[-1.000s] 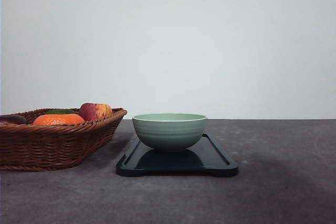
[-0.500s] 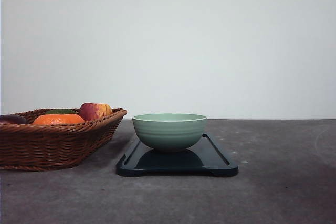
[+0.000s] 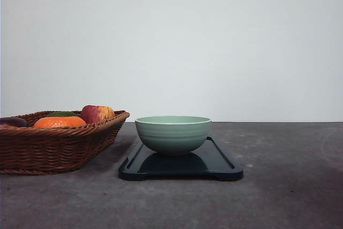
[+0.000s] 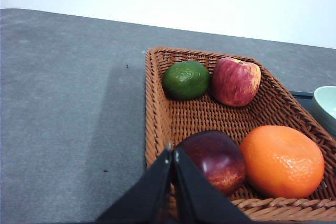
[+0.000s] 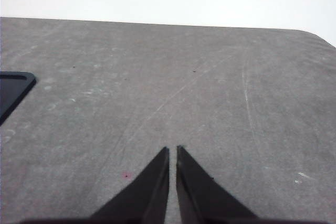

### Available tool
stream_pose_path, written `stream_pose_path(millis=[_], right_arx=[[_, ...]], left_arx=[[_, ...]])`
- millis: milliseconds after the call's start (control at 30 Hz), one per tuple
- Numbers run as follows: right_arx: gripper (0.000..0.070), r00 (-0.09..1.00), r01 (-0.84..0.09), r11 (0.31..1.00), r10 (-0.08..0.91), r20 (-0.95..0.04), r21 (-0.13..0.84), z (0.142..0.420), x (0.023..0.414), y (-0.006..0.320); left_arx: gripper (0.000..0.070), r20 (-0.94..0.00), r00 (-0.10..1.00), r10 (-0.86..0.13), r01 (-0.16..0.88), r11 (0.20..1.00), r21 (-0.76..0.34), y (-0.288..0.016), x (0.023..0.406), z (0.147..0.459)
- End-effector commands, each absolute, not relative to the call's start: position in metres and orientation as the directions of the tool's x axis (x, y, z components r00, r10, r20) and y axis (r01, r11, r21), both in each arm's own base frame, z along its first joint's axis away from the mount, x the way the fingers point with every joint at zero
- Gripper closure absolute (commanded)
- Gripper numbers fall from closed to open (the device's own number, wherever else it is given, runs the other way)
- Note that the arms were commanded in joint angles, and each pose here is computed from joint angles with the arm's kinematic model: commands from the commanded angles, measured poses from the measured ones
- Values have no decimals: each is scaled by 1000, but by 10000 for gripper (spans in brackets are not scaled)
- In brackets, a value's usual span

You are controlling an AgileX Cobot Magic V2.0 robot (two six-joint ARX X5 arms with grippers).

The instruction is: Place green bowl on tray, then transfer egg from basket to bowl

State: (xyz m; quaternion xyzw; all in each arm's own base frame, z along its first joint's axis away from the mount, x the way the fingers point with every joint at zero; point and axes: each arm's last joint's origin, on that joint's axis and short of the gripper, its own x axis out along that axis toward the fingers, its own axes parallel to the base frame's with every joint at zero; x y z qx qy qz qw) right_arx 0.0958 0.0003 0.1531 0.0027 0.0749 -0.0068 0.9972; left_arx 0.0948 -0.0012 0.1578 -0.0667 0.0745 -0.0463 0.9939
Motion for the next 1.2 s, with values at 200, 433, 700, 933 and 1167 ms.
stream_pose_path(millis=[200, 433, 700, 933, 1167], right_arx=[[683, 989, 21, 1000, -18, -148, 19, 152, 96, 0], [683, 989, 21, 1000, -18, -148, 19, 152, 96, 0], [683, 989, 21, 1000, -18, -148, 18, 152, 96, 0], [683, 989, 21, 1000, -18, -148, 19, 152, 96, 0], [683, 989, 21, 1000, -18, -148, 19, 152, 96, 0]], left_arx=[[700, -147, 984, -101, 81, 988, -133, -1, 96, 153], [700, -147, 984, -101, 81, 988, -134, -1, 96, 153], [700, -147, 984, -101, 81, 988, -133, -1, 96, 153], [700, -147, 984, -101, 81, 988, -134, -1, 96, 153], [700, -147, 984, -101, 81, 988, -133, -1, 96, 153]])
